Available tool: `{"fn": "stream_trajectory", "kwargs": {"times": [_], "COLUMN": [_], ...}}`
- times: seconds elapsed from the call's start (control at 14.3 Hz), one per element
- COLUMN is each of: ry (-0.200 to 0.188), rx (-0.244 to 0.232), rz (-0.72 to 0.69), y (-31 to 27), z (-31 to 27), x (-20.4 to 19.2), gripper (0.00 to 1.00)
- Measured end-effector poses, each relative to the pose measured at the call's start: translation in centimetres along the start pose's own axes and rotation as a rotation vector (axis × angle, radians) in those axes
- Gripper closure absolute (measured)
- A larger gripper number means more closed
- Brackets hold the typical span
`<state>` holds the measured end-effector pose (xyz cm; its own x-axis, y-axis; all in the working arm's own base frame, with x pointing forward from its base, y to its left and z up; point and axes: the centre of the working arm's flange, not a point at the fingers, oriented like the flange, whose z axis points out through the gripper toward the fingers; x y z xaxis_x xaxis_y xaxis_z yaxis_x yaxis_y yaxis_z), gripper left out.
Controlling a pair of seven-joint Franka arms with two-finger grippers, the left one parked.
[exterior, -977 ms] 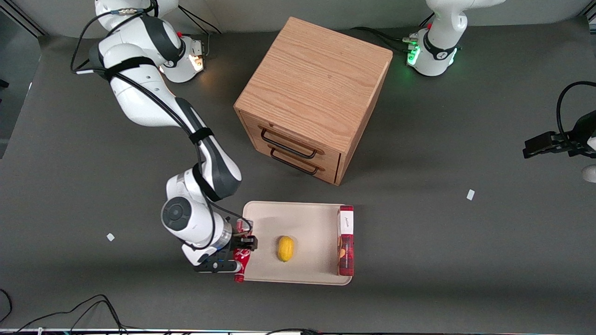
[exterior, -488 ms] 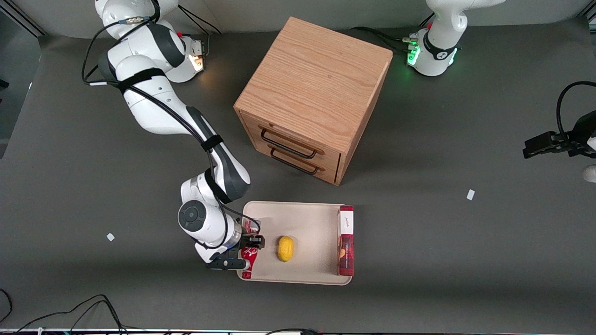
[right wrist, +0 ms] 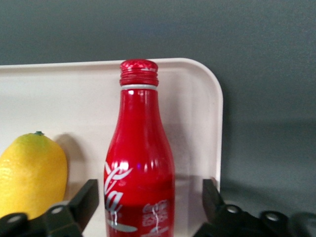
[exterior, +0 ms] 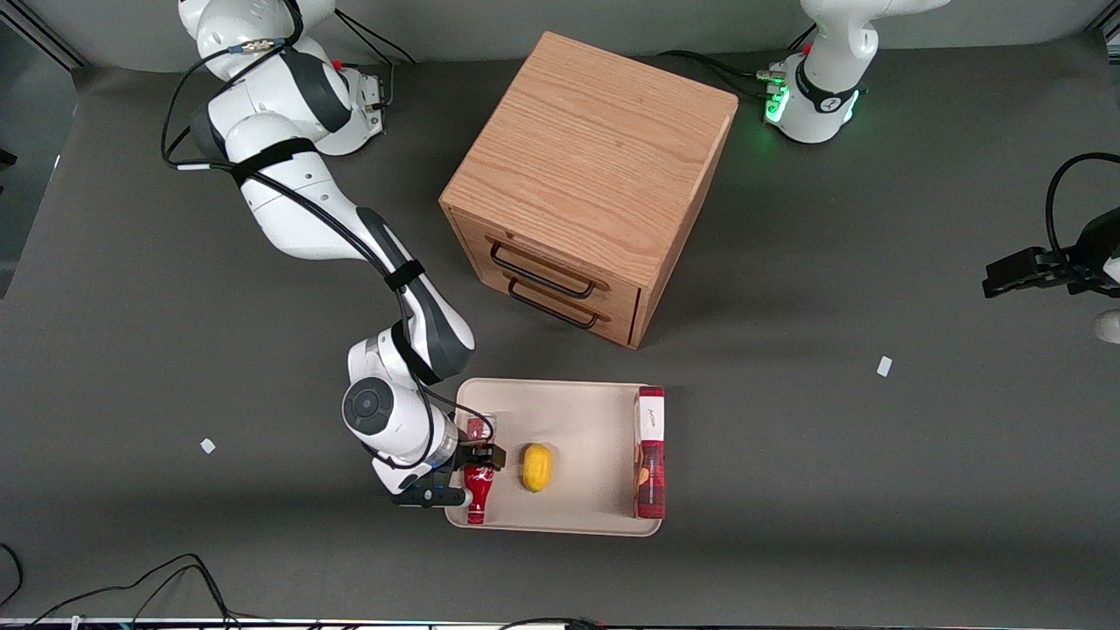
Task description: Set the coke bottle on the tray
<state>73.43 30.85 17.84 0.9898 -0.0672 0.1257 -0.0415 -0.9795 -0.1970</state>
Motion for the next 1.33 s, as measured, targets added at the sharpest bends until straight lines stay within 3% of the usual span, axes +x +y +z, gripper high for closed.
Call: {"fn": "stream_trajectory", "kwargs": {"times": [0.84, 1.33], "ry": [0.009, 0.055], "rx": [0.004, 0.023], "rz": [0.0, -0.006], "y": [-0.1, -1.0], "z": [-0.1, -3.9], "x": [0.1, 1.3], "gripper": [0.0, 0.0]}}
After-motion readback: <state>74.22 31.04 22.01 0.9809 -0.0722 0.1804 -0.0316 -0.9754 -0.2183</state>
